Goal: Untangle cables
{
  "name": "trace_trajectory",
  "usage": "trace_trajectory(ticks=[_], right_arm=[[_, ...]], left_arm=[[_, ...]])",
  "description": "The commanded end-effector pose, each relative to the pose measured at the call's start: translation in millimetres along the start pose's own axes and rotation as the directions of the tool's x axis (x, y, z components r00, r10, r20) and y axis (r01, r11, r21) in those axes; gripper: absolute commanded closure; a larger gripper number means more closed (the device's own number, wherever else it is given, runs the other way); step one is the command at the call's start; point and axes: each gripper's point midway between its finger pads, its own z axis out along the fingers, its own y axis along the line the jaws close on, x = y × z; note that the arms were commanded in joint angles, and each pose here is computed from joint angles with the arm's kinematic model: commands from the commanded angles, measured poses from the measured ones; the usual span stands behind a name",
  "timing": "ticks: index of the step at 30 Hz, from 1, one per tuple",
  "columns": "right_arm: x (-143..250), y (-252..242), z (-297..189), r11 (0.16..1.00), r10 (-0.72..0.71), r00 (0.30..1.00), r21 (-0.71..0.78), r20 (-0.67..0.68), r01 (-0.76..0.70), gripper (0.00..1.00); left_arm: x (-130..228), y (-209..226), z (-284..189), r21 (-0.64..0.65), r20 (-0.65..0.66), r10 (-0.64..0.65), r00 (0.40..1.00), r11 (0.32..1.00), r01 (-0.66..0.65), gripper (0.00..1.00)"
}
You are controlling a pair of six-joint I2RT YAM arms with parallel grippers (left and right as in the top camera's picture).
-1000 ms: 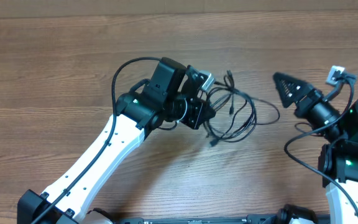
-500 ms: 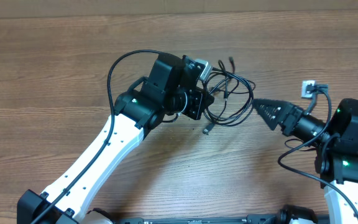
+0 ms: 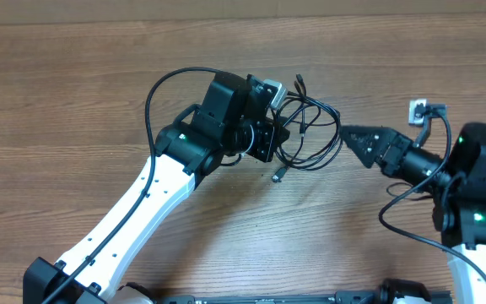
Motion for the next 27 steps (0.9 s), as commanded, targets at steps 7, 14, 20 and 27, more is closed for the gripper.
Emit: trace_trajectory(ticks=[7, 14, 20, 27], right_arm=[[-13.1, -25.3, 5.2, 0.917, -0.246, 0.967, 0.308, -0.071, 0.256, 0.04], [-10.6, -37.6, 11.9, 0.887, -0.256, 0.961, 0.371, -0.103, 0.276, 0.41], [-9.1, -38.5, 11.6, 0.887, -0.251, 0.962, 0.373, -0.108, 0.273, 0.51], [-7.3, -39.2, 11.2, 0.887, -0.244, 0.963, 0.375, -0.114, 0.269, 0.61]], left_arm=[[-1.7, -4.7, -2.9, 0.029, 0.005, -0.005, 1.0, 1.0, 0.004, 0.96], [3.8, -19.5, -3.5, 0.111, -0.025, -0.002, 1.0, 0.994, 0.004, 0.96], [6.4, -24.2, -1.8, 0.118, -0.032, 0.008, 0.999, 0.993, -0.004, 0.96], [11.0, -32.0, 4.1, 0.1, -0.037, 0.035, 0.999, 0.995, -0.032, 0.96]])
